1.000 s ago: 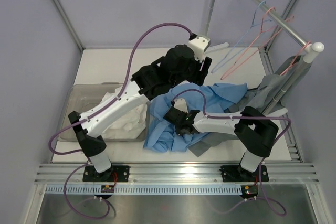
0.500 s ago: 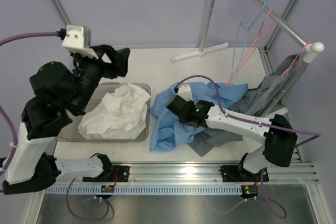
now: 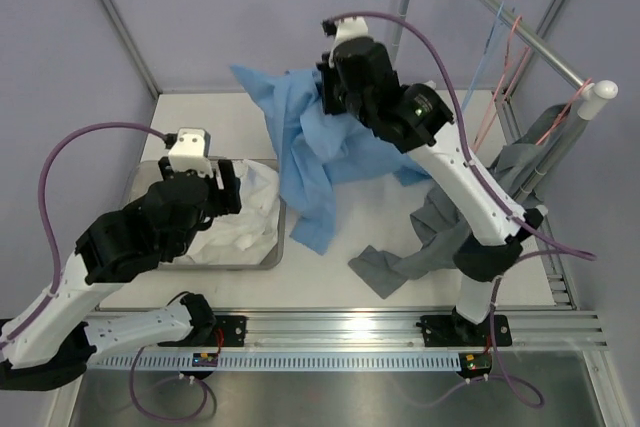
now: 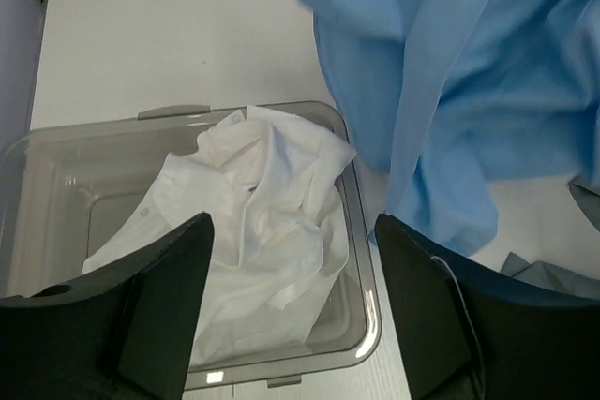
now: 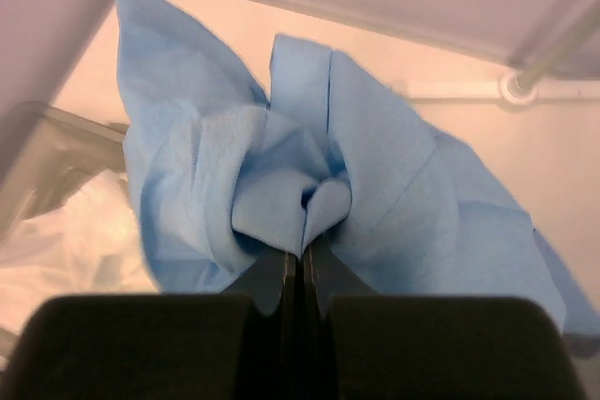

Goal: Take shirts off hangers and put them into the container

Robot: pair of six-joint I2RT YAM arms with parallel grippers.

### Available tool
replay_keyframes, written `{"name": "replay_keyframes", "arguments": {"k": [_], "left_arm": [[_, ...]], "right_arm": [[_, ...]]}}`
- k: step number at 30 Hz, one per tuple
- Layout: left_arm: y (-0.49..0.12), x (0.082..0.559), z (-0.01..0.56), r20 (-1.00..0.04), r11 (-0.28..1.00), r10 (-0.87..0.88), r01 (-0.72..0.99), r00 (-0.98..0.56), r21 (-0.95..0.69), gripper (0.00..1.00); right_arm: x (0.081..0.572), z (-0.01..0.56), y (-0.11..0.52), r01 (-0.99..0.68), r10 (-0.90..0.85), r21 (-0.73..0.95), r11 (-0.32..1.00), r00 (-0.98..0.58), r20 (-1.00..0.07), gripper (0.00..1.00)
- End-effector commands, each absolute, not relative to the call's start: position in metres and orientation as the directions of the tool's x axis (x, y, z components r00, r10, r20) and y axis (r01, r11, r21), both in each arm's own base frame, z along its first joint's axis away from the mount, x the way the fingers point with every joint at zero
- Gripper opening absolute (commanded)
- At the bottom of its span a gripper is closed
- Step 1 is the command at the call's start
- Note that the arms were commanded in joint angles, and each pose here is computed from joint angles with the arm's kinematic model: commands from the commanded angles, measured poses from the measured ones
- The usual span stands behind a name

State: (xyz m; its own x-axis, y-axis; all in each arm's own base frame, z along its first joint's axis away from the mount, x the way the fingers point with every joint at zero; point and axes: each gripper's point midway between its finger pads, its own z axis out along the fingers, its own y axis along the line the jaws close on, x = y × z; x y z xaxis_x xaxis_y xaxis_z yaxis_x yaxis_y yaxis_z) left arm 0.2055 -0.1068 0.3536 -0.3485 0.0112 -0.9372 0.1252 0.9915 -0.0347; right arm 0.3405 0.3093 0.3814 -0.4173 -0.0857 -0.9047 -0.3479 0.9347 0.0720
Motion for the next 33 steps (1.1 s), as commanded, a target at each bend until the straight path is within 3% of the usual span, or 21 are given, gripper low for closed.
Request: {"name": "replay_keyframes", "arguments": {"k": [1, 3, 6, 7, 9, 19, 26, 32, 33], "left_arm": [[-0.087, 0.191, 0.338, -0.919, 0.985, -0.136, 0.047, -0.37, -0.164, 0.71], [-0.095, 0.178, 0.318, -0.91, 0.965, -0.145, 0.149, -0.389, -0.217, 0.66], [-0.11, 0.159, 0.318, -0.913, 0.884, -0.211, 0.33, -0.35, -0.331, 0.61], [-0.116, 0.156, 0.331, -0.919, 0.846, -0.252, 0.393, -0.302, -0.361, 0.61], [-0.118, 0.142, 0.336, -0.914, 0.777, -0.316, 0.483, -0.256, -0.404, 0.62], [-0.13, 0.144, 0.329, -0.91, 0.742, -0.347, 0.527, -0.225, -0.413, 0.59], [-0.14, 0.166, 0.296, -0.908, 0.8, -0.324, 0.436, -0.265, -0.413, 0.54], [-0.141, 0.178, 0.281, -0.912, 0.843, -0.299, 0.37, -0.279, -0.39, 0.57], [-0.134, 0.183, 0.283, -0.912, 0.86, -0.316, 0.326, -0.262, -0.392, 0.62]], "right_arm": [[0.349, 0.455, 0.338, -0.56, -0.1, 0.068, 0.826, -0.263, -0.959, 0.0], [0.34, 0.502, 0.345, -0.633, -0.041, 0.062, 0.771, -0.146, -0.988, 0.0], [0.329, 0.505, 0.378, -0.773, -0.054, 0.033, 0.633, -0.087, -0.995, 0.0], [0.312, 0.537, 0.383, -0.83, 0.029, 0.024, 0.557, -0.009, -1.0, 0.0], [0.3, 0.534, 0.404, -0.896, 0.065, 0.037, 0.442, -0.009, -0.998, 0.0], [0.236, 0.503, 0.49, -0.986, 0.06, 0.168, -0.002, -0.168, -0.984, 0.0], [0.21, 0.514, 0.498, -0.981, 0.081, 0.177, -0.079, -0.183, -0.98, 0.0], [0.167, 0.55, 0.474, -0.963, 0.127, 0.16, -0.218, -0.19, -0.974, 0.0], [0.159, 0.553, 0.471, -0.957, 0.129, 0.153, -0.247, -0.189, -0.973, 0.0]]}}
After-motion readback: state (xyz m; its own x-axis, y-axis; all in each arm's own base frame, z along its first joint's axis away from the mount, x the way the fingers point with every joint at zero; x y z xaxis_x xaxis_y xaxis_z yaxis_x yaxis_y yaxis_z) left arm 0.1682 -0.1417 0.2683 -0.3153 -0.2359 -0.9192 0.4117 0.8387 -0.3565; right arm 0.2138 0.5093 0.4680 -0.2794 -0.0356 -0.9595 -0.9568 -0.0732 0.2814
